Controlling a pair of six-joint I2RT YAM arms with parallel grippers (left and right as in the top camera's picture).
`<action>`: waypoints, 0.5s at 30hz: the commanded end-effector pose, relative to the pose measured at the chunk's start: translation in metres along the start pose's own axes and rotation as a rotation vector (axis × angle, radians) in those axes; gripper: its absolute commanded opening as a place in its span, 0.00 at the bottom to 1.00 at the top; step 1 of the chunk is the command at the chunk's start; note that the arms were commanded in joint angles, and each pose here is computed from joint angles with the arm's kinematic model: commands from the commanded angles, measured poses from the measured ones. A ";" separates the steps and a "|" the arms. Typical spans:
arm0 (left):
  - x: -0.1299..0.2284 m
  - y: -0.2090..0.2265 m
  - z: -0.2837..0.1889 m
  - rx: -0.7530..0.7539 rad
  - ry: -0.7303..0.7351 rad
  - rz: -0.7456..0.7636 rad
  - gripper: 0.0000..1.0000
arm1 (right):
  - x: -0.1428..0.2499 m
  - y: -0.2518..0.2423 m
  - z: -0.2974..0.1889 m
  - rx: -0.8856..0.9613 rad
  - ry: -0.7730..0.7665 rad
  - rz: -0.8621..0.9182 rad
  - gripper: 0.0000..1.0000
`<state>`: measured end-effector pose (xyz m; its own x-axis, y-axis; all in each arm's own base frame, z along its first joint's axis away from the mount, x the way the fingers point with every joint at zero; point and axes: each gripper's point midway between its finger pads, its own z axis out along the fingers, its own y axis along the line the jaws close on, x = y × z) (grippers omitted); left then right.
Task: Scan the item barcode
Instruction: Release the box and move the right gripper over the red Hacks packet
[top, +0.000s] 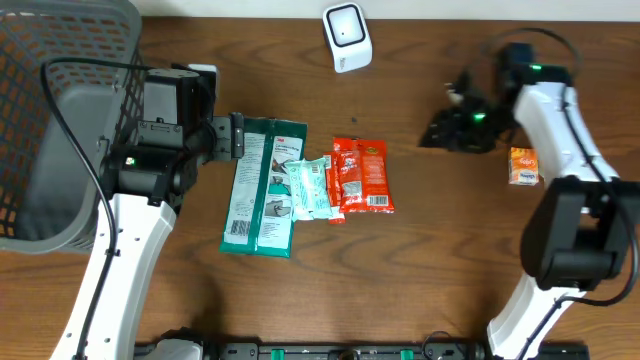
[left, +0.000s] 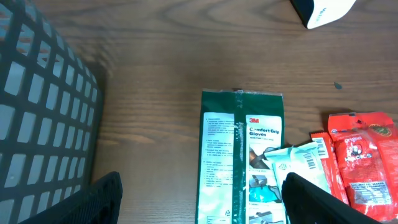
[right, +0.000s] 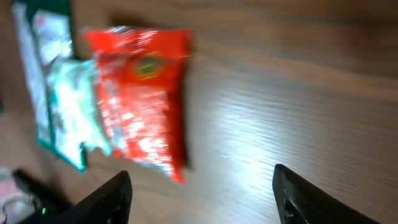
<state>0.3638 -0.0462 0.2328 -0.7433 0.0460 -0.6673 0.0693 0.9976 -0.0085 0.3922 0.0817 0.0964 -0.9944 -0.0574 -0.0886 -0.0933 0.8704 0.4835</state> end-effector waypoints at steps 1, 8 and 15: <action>0.001 0.001 0.001 -0.006 0.005 -0.005 0.82 | 0.005 0.049 0.013 -0.052 0.027 -0.119 0.70; 0.001 0.001 0.001 -0.006 0.005 -0.004 0.83 | 0.003 0.102 0.056 0.046 0.000 -0.197 0.63; 0.001 0.001 0.001 -0.005 0.005 -0.005 0.82 | -0.011 0.127 0.093 0.153 -0.126 -0.313 0.52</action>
<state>0.3638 -0.0462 0.2327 -0.7436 0.0460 -0.6670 0.0695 0.9975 -0.0087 0.3959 0.2336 0.0874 -0.9106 -0.2878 -0.2968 -0.3871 0.8456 0.3676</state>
